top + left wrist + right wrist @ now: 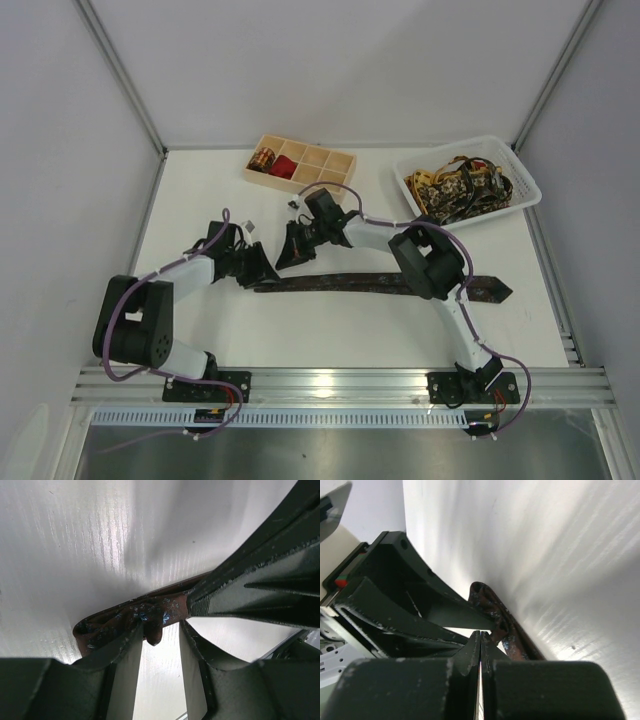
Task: Roll the ties
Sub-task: Roll the tie
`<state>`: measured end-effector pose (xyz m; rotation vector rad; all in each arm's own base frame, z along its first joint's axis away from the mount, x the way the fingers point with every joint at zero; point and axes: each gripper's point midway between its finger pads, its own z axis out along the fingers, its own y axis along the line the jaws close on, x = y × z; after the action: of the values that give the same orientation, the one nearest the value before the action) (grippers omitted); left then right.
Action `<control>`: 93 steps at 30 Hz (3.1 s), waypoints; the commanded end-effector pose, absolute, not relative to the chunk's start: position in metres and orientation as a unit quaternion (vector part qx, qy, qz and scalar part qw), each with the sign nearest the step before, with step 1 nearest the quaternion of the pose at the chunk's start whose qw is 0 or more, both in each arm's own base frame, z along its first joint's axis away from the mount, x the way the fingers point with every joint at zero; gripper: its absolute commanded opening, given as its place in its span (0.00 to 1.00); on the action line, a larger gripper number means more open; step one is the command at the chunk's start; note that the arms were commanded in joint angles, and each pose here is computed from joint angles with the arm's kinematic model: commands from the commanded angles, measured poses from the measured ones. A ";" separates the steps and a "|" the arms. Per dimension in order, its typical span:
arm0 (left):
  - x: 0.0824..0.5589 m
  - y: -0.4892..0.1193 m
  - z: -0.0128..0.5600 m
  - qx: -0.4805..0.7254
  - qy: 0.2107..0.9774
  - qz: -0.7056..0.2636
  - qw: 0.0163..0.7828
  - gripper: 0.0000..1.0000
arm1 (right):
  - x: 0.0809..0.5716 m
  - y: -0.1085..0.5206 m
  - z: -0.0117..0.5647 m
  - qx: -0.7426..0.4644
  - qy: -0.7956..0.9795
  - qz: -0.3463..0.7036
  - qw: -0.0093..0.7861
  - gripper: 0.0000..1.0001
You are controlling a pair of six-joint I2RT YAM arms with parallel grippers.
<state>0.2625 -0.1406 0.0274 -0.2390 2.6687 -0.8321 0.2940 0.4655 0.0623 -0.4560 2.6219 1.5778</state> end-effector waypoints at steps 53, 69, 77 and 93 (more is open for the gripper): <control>0.252 -0.131 0.075 -0.074 0.928 -0.271 0.243 0.52 | 0.255 0.476 0.028 -0.186 0.851 0.492 -0.012 0.00; 0.244 -0.119 0.035 -0.098 0.945 -0.232 0.209 0.20 | 0.258 0.475 0.040 -0.194 0.848 0.492 0.007 0.00; 0.242 -0.117 0.019 -0.108 0.949 -0.223 0.197 0.20 | 0.259 0.478 0.059 -0.198 0.842 0.501 0.018 0.00; 0.239 -0.118 0.017 -0.110 0.948 -0.228 0.194 0.20 | 0.243 0.480 0.056 -0.200 0.841 0.502 0.007 0.00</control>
<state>0.2445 -0.1211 0.0232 -0.2978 2.6446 -0.6600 0.2489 0.4767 0.0448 -0.5997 2.6661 1.5555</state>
